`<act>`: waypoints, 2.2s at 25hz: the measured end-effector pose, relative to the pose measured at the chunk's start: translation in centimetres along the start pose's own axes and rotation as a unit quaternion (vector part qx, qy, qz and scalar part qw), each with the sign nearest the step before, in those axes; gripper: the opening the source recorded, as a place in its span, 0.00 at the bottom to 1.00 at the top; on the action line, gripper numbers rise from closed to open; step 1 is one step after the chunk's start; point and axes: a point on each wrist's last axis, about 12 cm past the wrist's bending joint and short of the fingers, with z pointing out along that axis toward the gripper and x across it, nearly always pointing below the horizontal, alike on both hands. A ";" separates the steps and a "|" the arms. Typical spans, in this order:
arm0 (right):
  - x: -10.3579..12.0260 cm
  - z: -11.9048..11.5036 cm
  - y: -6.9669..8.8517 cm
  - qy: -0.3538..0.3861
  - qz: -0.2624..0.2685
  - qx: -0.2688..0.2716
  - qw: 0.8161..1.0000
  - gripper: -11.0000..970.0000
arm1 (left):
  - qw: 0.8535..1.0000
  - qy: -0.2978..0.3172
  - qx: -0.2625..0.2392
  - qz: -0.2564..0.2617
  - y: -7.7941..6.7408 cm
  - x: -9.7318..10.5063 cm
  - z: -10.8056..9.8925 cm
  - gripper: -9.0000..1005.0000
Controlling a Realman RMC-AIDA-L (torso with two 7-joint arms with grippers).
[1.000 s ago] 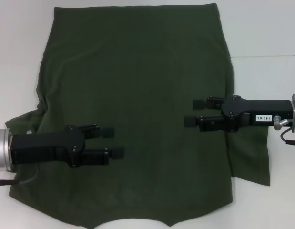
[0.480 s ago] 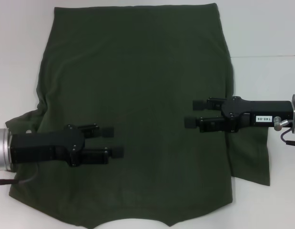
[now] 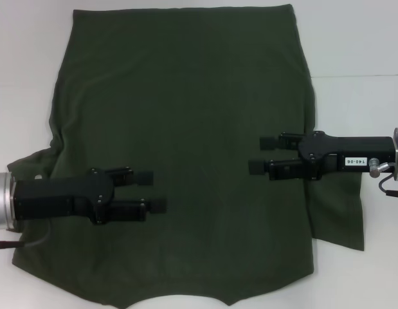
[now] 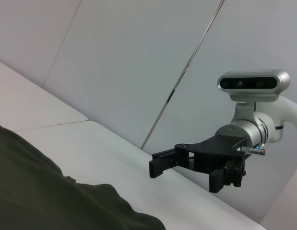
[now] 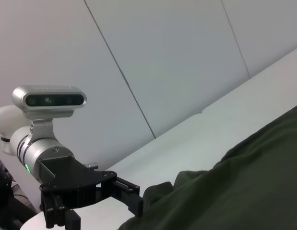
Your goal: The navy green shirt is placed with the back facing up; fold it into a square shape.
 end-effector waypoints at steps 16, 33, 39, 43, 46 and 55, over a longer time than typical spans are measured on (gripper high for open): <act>-0.1 0.1 0.0 0.001 -0.002 -0.002 1.000 0.97 | 1.000 0.002 -0.003 0.000 0.1 0.0 0.0 0.87; -0.1 0.1 0.1 0.001 -0.002 -0.004 1.000 0.97 | 1.000 0.003 -0.002 0.000 0.1 0.0 0.0 0.87; -0.1 0.1 0.1 0.001 0.000 -0.004 1.000 0.97 | 1.000 0.004 -0.001 0.001 0.1 0.0 0.0 0.87; -0.2 0.1 0.1 0.002 -0.001 -0.005 1.000 0.97 | 1.000 0.004 -0.001 0.002 0.1 -0.1 0.0 0.87; -0.2 0.1 0.1 0.004 -0.002 -0.006 1.000 0.97 | 1.000 0.004 -0.001 0.003 0.1 -0.2 0.0 0.87; -0.3 0.3 0.1 0.006 -0.003 -0.008 1.000 0.97 | 1.000 0.006 -0.003 0.003 0.2 -0.2 -0.1 0.87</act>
